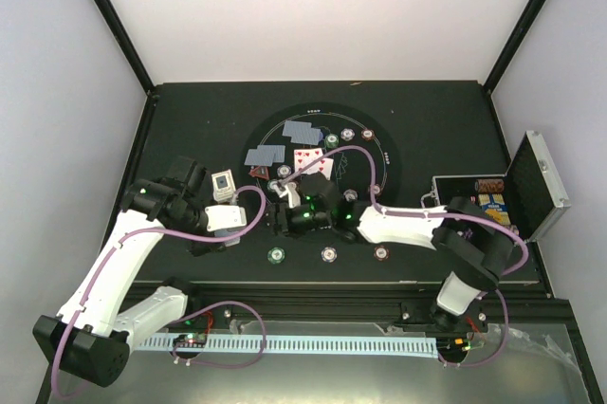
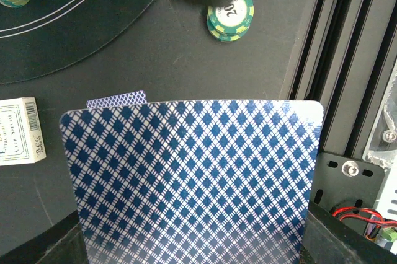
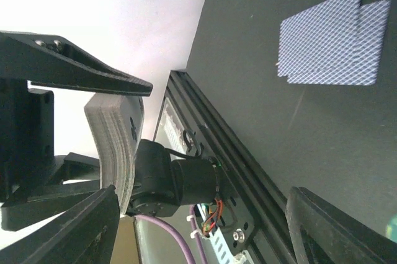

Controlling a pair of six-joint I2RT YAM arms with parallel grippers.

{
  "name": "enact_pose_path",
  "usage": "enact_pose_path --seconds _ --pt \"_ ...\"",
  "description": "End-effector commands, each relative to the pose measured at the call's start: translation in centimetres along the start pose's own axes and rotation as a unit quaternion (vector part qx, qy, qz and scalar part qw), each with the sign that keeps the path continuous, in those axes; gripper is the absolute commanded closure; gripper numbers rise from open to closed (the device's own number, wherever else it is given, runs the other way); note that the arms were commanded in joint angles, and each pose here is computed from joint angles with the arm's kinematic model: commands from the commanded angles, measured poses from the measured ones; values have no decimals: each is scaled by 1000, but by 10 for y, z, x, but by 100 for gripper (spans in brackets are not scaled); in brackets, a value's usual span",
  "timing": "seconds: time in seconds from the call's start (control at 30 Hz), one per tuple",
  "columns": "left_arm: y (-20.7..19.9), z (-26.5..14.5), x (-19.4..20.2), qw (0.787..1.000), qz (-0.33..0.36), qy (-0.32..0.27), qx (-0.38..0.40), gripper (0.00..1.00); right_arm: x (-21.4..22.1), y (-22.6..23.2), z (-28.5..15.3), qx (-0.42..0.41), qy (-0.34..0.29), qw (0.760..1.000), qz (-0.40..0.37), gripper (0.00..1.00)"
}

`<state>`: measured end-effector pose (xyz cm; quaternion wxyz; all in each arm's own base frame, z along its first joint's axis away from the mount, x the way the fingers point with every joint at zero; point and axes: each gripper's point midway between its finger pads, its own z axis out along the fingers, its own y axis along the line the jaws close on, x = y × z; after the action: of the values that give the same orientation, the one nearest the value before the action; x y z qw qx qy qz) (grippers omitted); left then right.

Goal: Distribute texas hold em gaming equipment

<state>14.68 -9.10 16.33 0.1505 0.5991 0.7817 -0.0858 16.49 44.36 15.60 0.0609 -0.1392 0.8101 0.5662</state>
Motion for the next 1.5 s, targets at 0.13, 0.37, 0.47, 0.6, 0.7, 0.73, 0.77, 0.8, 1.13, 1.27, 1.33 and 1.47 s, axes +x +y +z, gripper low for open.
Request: enact_pose_path --seconds 0.13,0.37,0.47,0.6,0.7,0.73,0.77,0.8,1.13,1.27,1.33,1.47 --pt "1 -9 -12 1000 9 -24 -3 98 -14 37 -18 -48 -26 998 -22 23" --pt "1 -10 -12 1000 9 -25 -2 98 -6 57 4 -90 0 996 -11 27" --pt "1 -10 -12 1000 8 -25 -2 98 -6 57 11 -98 6 995 -5 31" --pt "1 -11 -13 1000 10 -26 -3 98 -3 56 23 -105 18 994 2 34" --pt "0 -11 -12 1000 9 -26 -3 98 -3 56 29 -119 21 993 13 37" --pt "0 -10 -12 1000 9 -26 -2 98 -3 57 31 -124 21 992 13 38" --pt "0 -10 -12 1000 10 -26 -3 98 -4 58 34 -127 21 992 15 39" --pt "0 -10 -12 1000 9 -26 -2 98 -5 59 37 -128 22 991 16 39" --pt "0 -9 -11 1000 10 -25 -2 98 -7 46 59 -130 39 990 35 41" --pt "-1 -9 -10 1000 11 -24 -2 98 -9 24 54 -122 32 991 54 45" --pt "0 -9 -11 1000 11 -24 -4 99 -10 18 48 -120 27 991 57 47" --pt "0 -9 -12 1000 11 -26 -3 98 -9 3 41 -97 27 993 56 54"
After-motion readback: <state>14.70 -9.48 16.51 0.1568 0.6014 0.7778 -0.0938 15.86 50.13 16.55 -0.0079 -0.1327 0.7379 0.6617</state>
